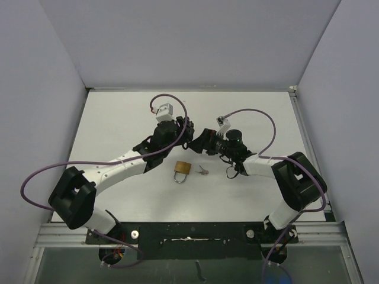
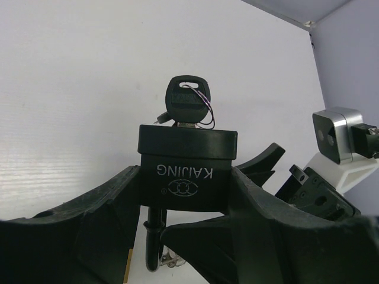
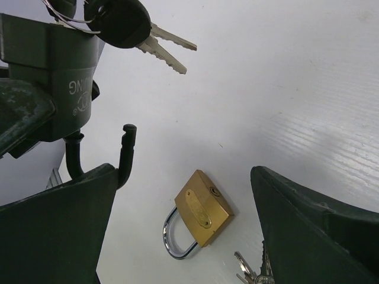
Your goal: Unlock with the key
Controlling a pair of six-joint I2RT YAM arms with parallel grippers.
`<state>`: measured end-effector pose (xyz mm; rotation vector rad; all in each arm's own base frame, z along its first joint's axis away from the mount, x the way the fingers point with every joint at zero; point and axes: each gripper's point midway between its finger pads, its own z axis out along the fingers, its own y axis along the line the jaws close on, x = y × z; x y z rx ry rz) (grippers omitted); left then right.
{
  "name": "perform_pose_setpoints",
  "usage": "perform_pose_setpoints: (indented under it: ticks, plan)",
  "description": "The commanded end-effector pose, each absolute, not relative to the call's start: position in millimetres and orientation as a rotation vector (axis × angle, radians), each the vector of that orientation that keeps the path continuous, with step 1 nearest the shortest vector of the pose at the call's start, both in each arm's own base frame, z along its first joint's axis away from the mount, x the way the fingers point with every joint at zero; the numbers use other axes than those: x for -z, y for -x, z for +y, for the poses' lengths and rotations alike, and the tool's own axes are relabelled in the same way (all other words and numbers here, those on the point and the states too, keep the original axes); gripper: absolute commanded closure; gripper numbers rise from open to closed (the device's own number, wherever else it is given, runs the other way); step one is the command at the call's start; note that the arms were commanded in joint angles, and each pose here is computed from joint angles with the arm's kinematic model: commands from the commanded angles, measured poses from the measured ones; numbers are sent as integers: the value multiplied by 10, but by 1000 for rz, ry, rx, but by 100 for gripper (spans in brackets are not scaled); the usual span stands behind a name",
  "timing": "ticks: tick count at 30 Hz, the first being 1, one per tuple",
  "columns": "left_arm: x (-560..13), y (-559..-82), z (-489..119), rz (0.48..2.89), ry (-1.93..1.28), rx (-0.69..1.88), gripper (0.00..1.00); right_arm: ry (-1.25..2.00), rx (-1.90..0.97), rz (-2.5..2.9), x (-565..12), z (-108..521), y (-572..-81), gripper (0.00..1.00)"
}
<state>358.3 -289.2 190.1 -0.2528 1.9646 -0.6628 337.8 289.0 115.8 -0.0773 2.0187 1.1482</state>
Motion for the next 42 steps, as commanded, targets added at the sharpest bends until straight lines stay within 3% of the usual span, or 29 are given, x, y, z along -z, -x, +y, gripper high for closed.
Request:
perform_pose_setpoints:
  ticks: [1, 17, 28, 42]
  plan:
    - [-2741, -3603, -2992, 1734, 306, 887, 100, 85, -1169, 1950, -1315, 2905, -3466, 2]
    - [-2699, -3639, -3094, 1717, 369, 970, 100, 121, -1196, 1952, -1275, 2979, -3472, 2]
    - [-2164, -3849, -2688, 1817, 384, 648, 100, 26, -1113, 1776, -1796, 2389, -3537, 2]
    - [-1577, -4346, -1841, 1922, 353, 59, 100, 66, -964, 1800, -1911, 2081, -3426, 2]
